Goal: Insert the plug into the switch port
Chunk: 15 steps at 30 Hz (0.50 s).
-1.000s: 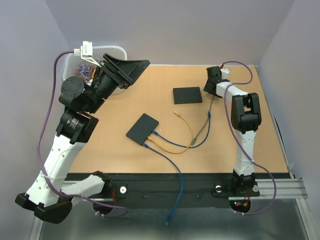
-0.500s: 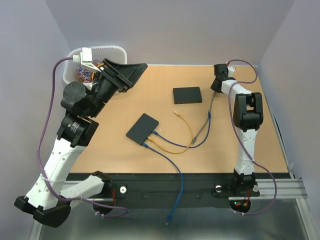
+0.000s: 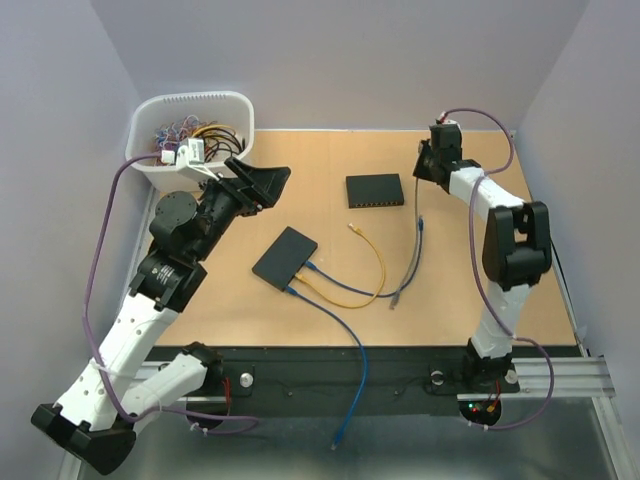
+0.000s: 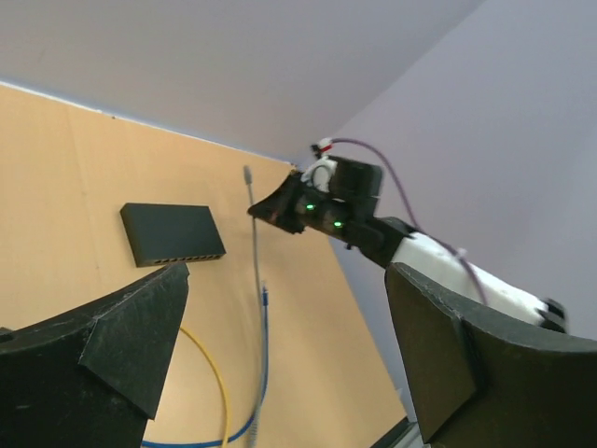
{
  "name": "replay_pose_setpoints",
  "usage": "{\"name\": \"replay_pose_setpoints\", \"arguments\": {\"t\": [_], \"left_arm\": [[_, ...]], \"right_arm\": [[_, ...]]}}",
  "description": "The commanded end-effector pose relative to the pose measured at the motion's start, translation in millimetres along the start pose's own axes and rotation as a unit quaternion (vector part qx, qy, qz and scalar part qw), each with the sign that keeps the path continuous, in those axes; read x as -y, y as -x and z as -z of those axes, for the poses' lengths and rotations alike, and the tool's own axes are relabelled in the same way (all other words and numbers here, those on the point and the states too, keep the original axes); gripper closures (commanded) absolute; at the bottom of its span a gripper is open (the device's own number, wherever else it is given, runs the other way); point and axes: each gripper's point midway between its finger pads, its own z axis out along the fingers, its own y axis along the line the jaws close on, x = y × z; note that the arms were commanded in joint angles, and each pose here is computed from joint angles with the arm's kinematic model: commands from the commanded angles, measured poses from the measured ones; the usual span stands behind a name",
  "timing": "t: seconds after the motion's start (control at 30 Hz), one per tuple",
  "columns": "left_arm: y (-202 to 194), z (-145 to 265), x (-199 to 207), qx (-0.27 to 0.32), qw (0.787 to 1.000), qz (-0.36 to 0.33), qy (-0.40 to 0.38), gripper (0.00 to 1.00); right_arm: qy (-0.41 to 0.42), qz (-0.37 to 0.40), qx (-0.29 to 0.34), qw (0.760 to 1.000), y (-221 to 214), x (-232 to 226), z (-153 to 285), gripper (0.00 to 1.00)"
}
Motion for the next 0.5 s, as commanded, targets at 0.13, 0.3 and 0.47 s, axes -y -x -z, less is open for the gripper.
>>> {"name": "replay_pose_setpoints", "arguments": {"t": [0.13, 0.3, 0.47], "left_arm": [[-9, -17, -25, -0.011, 1.000, -0.023, -0.005, 0.01], [-27, -14, -37, -0.034, 0.996, 0.035, -0.080, 0.07], [-46, -14, -51, -0.060, 0.993, 0.053, -0.090, 0.06]], "right_arm": [[0.282, 0.116, 0.129, 0.943, 41, -155, 159, 0.99], [0.441, 0.126, 0.110, 0.882, -10, -189, 238, 1.00], [0.512, 0.125, 0.100, 0.844, -37, -202, 283, 0.99]]}}
